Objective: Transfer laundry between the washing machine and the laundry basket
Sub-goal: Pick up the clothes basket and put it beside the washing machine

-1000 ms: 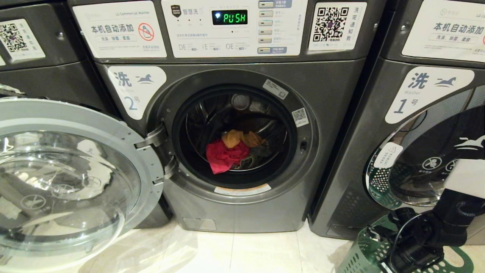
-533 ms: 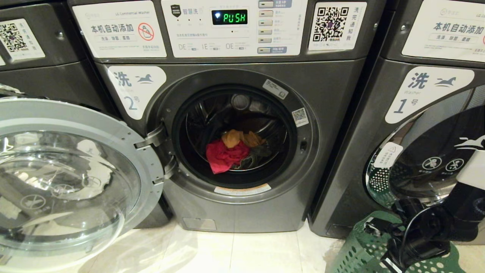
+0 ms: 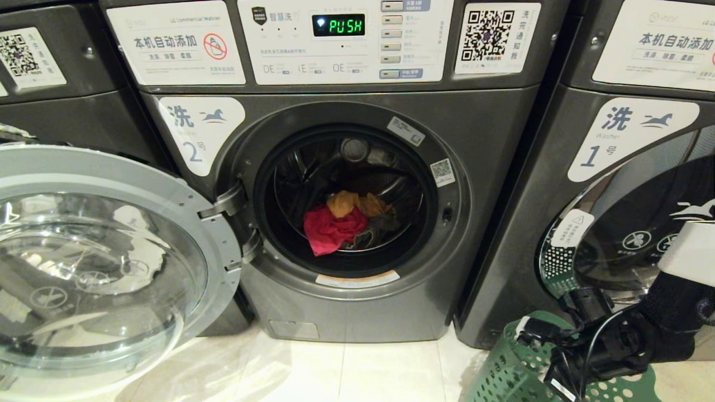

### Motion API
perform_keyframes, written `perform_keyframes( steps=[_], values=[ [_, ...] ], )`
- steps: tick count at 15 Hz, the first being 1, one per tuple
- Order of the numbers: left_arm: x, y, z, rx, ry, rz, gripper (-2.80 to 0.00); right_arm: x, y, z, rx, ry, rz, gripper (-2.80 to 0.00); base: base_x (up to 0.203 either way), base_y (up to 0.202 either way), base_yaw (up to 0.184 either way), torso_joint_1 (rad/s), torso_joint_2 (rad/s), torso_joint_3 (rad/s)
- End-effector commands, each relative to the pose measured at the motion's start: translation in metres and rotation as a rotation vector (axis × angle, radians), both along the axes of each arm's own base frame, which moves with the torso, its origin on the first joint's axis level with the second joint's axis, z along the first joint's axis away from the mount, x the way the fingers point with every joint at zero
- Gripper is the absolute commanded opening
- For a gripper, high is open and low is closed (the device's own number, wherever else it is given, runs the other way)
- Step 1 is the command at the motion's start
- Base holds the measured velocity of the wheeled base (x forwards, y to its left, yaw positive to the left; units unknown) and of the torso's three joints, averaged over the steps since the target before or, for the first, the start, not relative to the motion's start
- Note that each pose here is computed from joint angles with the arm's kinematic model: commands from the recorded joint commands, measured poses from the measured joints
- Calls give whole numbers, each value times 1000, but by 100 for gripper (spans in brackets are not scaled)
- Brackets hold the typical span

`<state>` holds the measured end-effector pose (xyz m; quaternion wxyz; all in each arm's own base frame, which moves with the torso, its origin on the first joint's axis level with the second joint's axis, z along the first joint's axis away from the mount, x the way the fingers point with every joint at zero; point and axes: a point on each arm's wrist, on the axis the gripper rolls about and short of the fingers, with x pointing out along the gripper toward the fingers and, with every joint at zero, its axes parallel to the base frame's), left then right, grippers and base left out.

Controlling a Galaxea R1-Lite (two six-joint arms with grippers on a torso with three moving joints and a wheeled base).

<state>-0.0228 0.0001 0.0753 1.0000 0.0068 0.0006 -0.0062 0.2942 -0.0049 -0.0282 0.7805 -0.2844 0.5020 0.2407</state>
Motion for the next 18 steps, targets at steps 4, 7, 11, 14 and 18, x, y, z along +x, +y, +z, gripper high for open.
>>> perform_keyframes(
  steps=[4, 7, 11, 14, 18],
  values=[
    [0, 0, 0, 0, 0, 0, -280, 5, 11, 6, -110, -59, 164, -280, 0, 0, 0, 0, 0, 0],
    [0, 0, 0, 0, 0, 0, -280, 11, 16, 9, -164, -119, 250, -280, 0, 0, 0, 0, 0, 0],
    [0, 0, 0, 0, 0, 0, -280, 20, 32, 10, -215, -241, 374, -280, 0, 0, 0, 0, 0, 0],
    [0, 0, 0, 0, 0, 0, -280, 18, 46, 9, -205, -243, 413, -280, 0, 0, 0, 0, 0, 0],
    [0, 0, 0, 0, 0, 0, -280, 17, 61, 8, -192, -250, 444, -280, 0, 0, 0, 0, 0, 0]
  ],
)
